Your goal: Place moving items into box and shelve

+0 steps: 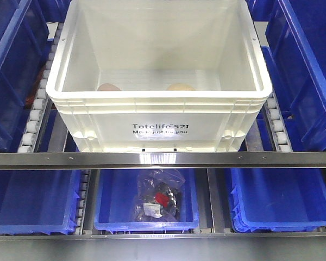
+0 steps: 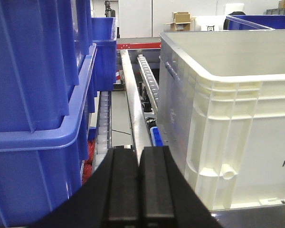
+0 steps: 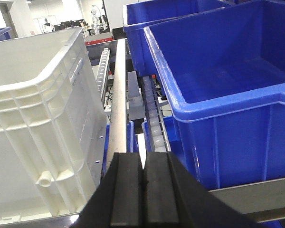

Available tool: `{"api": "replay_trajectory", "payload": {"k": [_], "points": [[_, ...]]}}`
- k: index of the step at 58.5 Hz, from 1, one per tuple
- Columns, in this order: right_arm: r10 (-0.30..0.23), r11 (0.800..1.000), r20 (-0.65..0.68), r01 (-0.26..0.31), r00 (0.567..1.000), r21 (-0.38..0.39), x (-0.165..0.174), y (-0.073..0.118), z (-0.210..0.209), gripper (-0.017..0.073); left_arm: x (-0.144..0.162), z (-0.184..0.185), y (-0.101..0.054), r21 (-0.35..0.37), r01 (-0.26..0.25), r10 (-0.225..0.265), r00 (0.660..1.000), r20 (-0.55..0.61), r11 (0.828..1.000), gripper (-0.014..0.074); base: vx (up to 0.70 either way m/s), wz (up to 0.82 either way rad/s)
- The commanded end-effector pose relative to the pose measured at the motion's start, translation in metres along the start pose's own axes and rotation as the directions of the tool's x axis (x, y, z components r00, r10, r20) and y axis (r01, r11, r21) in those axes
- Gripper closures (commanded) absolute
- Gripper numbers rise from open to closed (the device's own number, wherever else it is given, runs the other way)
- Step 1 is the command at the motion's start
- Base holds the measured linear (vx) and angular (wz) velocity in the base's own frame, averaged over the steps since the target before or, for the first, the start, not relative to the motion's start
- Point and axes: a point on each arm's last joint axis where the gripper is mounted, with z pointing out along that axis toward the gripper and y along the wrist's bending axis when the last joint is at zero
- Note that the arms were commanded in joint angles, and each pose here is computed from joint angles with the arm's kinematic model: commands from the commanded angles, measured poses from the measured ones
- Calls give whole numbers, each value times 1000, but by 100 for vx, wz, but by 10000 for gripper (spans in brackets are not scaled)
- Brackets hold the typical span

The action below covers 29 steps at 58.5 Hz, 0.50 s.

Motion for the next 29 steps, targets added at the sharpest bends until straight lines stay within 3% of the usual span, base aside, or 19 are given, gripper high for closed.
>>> {"api": "replay_trajectory", "payload": {"k": [1,11,29], "points": [[-22,1000,91,24,996,-16,-6,2,-1,567,-10,0,1,-8,17,-17,997,81,1000,600,0,0],[-94,995,93,96,991,-11,-6,2,-1,567,-10,0,1,-8,17,-17,997,81,1000,600,0,0],[-95,995,94,97,991,-11,-7,2,-1,567,-10,0,1,-8,17,-17,997,81,1000,600,0,0]]}}
